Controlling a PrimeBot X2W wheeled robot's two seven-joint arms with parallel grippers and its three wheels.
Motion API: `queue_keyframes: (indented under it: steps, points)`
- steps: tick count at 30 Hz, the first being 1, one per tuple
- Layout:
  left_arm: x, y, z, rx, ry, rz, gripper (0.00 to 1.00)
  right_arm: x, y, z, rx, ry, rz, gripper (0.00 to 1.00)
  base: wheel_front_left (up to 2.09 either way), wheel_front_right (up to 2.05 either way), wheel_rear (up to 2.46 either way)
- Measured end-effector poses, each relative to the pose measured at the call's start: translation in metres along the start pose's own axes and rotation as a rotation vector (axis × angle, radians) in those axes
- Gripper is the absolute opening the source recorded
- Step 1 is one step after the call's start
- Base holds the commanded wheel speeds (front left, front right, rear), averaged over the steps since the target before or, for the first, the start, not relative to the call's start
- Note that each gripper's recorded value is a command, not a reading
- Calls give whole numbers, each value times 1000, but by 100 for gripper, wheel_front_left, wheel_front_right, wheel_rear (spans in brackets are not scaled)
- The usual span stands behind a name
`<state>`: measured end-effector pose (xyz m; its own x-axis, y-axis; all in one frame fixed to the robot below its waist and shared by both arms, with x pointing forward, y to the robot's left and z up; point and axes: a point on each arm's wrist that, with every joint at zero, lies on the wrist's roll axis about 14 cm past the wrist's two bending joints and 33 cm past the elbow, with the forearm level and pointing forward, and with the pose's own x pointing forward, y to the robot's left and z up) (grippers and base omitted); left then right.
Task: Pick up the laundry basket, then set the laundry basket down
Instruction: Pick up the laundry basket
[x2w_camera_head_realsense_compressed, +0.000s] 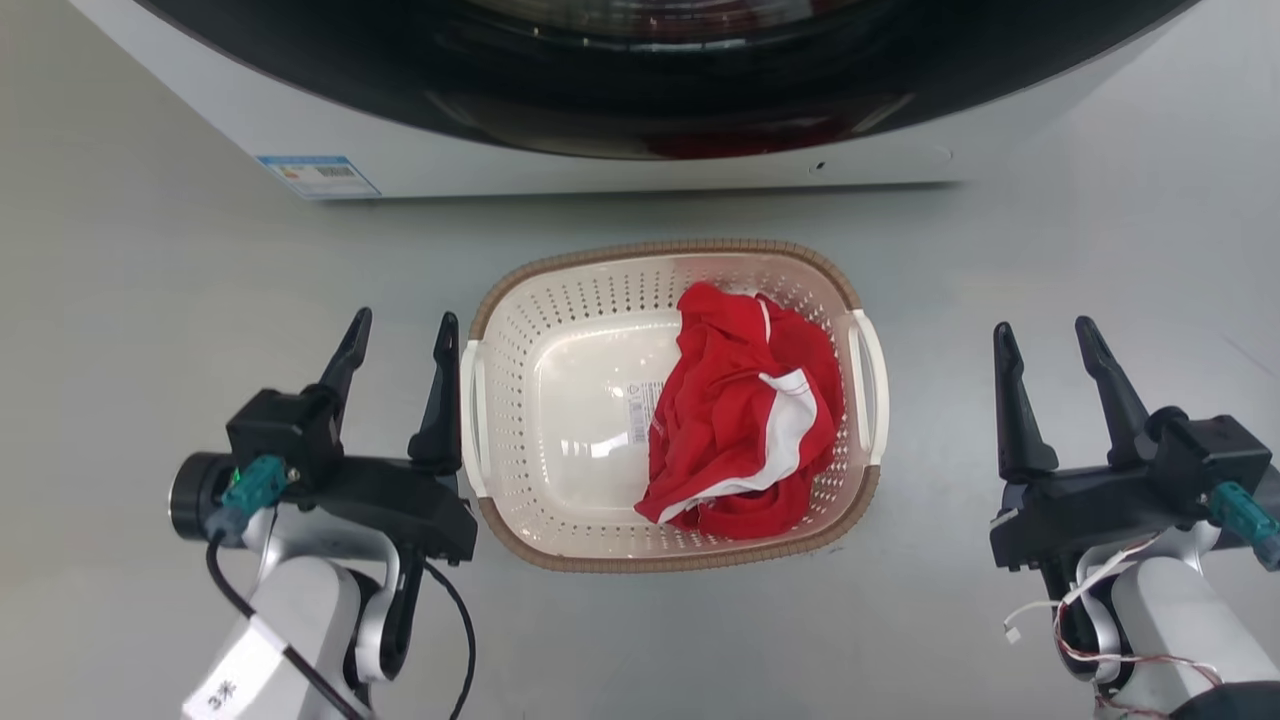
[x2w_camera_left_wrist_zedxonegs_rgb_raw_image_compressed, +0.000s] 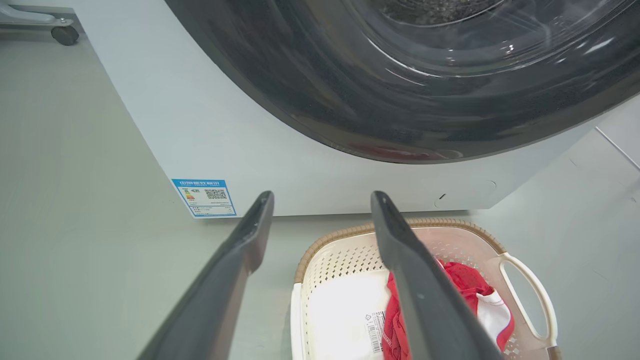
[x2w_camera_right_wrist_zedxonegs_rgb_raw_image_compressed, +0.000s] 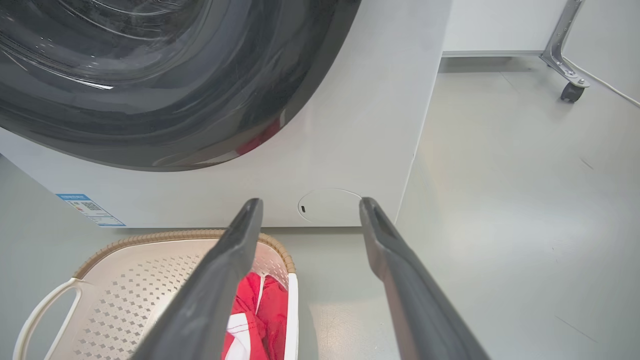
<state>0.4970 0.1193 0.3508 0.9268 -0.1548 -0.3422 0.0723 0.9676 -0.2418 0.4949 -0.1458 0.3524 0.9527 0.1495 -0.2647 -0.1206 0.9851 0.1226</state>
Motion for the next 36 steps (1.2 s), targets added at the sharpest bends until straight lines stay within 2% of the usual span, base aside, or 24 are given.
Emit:
queue_keyframes:
  steps: [14,21,28,36]
  points:
    - [40,20,-49,-32,175,15,100,40,-2,-42,16,103,19,100,0,0,0]
    - [53,29,-77,-47,292,24,100,57,11,-65,26,183,67,100,0,0,0]
    - [64,30,-101,-79,390,16,100,64,23,-90,52,277,92,100,0,0,0]
    - [64,31,-143,-92,541,3,100,68,17,-119,47,371,91,100,0,0,0]
